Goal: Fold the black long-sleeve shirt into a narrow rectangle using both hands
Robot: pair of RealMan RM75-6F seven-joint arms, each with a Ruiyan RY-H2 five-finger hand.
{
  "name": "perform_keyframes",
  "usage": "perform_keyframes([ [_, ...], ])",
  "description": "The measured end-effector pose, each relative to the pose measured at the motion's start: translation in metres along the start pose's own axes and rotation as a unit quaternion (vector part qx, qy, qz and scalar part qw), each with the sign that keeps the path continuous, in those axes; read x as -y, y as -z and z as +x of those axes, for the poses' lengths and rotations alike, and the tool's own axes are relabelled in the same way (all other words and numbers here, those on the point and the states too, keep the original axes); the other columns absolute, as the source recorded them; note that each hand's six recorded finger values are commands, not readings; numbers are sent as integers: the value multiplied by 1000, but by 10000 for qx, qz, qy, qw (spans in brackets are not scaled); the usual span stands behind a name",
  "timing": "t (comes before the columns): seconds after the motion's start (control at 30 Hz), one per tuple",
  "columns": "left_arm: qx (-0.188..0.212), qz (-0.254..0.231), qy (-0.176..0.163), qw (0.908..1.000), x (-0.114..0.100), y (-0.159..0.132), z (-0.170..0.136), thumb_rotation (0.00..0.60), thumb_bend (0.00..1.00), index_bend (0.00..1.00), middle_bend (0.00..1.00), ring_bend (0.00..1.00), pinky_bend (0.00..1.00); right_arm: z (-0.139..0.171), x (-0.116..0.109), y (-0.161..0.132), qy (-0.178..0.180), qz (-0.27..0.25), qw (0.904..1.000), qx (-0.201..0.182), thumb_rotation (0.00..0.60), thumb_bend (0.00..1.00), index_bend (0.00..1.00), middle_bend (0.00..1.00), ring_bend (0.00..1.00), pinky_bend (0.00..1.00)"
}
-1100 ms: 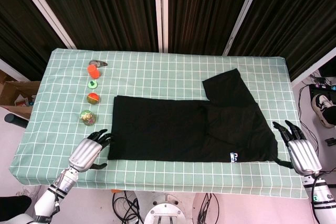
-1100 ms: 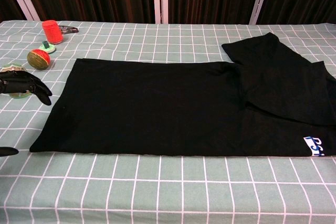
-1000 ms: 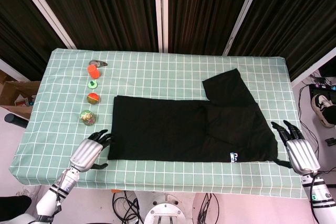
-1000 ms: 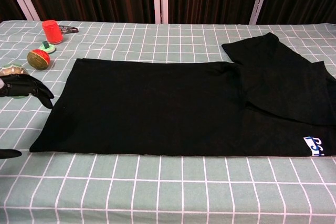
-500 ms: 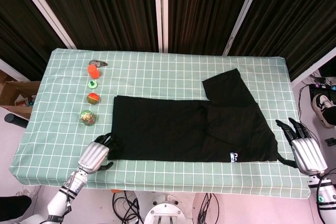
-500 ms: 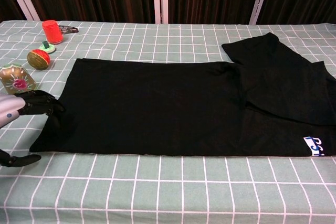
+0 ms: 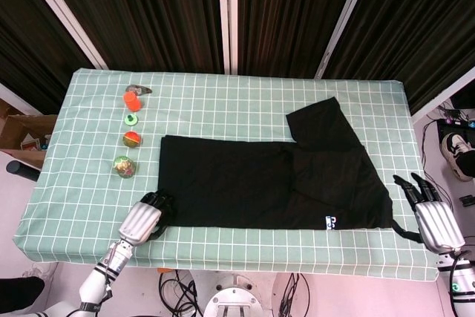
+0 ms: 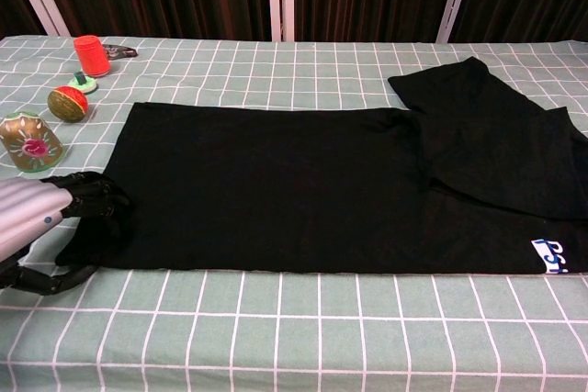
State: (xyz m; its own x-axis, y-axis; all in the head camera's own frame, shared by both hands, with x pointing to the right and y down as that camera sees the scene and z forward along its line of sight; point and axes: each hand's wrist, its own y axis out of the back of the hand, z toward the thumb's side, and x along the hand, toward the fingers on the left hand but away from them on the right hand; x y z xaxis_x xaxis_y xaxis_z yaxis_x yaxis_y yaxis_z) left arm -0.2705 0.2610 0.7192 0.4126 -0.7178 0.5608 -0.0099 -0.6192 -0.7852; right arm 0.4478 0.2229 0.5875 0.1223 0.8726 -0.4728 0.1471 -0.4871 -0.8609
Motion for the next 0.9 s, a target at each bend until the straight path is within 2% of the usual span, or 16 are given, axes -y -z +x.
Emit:
perform_keyframes([
  [0.17, 112, -129, -296, 9994, 1, -3, 8, 600, 401, 540, 265, 131, 217, 5, 19, 6, -250, -10, 9997, 78, 600, 213, 147, 218, 21, 151],
  [0.33, 265, -338, -600, 9973, -2, -6, 12, 600, 418, 560, 273, 135, 219, 8, 42, 14, -508, 168, 9985, 94, 600, 204, 301, 211, 21, 151],
  [0.47, 272, -396, -605, 9970, -1, -5, 14, 600, 418, 567, 273, 135, 217, 9, 60, 23, -591, 444, 9972, 99, 600, 204, 340, 212, 21, 151],
  [0.7, 198, -467, -655, 9966, -5, -1, 14, 600, 419, 564, 273, 135, 214, 1, 88, 36, -650, 588, 9961, 55, 600, 209, 369, 225, 21, 151],
  [0.77, 190, -474, -639, 9966, -5, -1, 14, 600, 420, 564, 273, 135, 214, -2, 92, 37, -675, 641, 9957, 28, 600, 229, 372, 229, 21, 150],
  [0.9, 166, -525, -637, 9964, -4, 0, 14, 600, 420, 567, 271, 135, 212, -7, 100, 39, -692, 777, 9946, -41, 600, 338, 426, 254, 26, 151],
])
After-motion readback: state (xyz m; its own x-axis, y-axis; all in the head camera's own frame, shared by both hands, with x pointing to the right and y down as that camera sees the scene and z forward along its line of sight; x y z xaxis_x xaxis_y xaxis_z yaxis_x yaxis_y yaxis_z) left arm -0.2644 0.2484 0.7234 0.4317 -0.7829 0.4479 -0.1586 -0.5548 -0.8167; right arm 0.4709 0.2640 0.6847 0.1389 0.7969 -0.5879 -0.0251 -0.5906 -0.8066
